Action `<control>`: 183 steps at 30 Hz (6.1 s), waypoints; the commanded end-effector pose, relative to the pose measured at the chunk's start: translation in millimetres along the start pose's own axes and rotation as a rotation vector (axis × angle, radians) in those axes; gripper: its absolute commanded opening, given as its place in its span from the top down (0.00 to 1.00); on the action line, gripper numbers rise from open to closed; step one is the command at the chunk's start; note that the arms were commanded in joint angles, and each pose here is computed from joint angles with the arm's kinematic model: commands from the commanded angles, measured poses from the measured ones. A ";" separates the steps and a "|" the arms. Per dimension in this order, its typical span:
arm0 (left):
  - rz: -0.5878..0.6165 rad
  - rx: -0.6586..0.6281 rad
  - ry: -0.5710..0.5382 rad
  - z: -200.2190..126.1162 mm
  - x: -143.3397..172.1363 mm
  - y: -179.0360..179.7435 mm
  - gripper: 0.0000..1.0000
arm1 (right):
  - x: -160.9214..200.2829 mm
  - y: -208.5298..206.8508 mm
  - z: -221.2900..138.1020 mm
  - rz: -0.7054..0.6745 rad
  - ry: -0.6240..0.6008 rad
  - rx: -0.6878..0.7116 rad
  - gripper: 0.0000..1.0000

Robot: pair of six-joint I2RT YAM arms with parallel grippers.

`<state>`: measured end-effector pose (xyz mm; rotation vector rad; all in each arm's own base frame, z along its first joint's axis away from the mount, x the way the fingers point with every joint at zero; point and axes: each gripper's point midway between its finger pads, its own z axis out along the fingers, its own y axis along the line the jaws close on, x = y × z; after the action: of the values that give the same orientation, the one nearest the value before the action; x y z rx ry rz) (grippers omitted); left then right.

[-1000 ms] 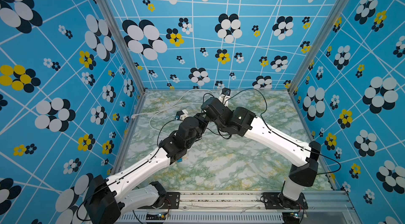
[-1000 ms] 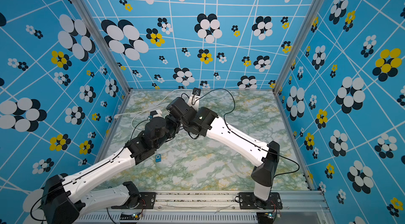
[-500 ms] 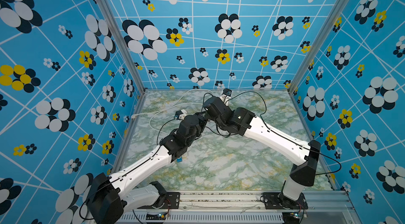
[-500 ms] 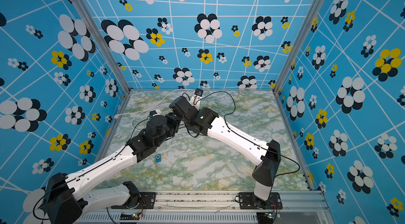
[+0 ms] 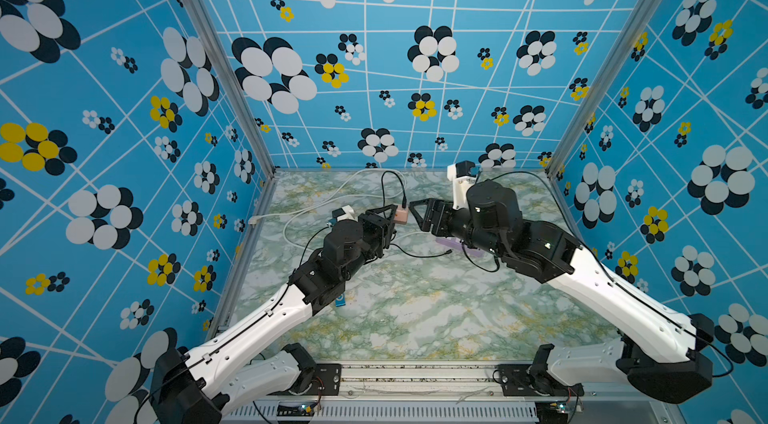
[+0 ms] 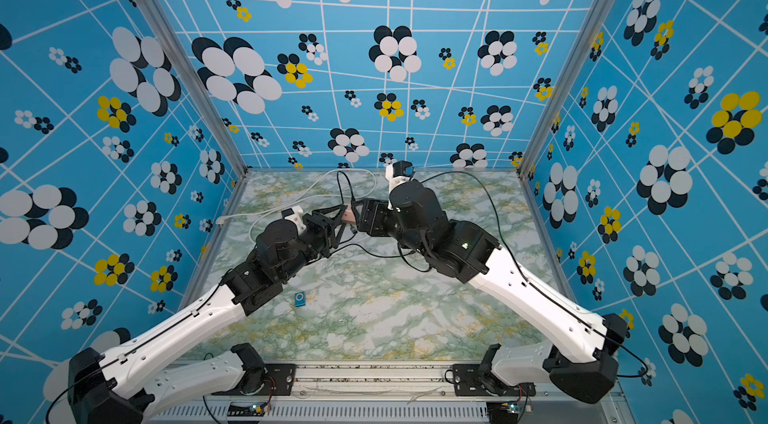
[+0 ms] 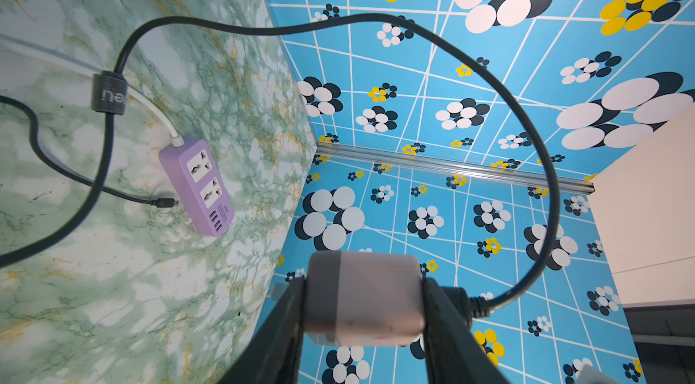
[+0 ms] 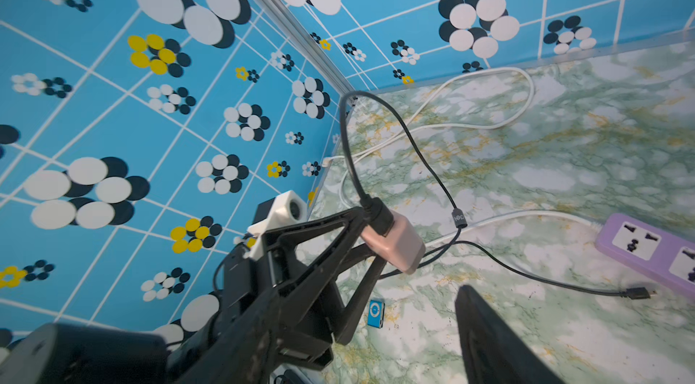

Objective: Charge mp3
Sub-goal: Insert the charging cable into the plug, then insert the plug into the socket.

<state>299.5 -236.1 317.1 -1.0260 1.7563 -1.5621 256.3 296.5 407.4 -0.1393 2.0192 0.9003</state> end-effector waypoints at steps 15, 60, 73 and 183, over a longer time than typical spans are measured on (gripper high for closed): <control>0.042 -0.017 0.211 14.1 31.2 0.4 1.00 | 23.4 -14.1 10.6 -0.218 0.293 -0.150 0.31; 0.020 0.051 0.348 28.6 61.3 -12.0 1.00 | 56.5 -71.3 55.6 -0.356 0.338 -0.145 0.56; 0.008 0.059 0.341 29.4 60.3 -9.1 1.00 | 49.1 -68.6 55.2 -0.369 0.272 -0.200 0.70; 0.557 -0.212 0.312 -36.3 -27.1 68.4 0.01 | 114.8 -345.4 120.8 -0.824 0.860 0.089 1.00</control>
<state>273.7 -196.3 250.2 -0.3362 2.2219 -1.2582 413.8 149.6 95.5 -1.3607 2.4046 0.1764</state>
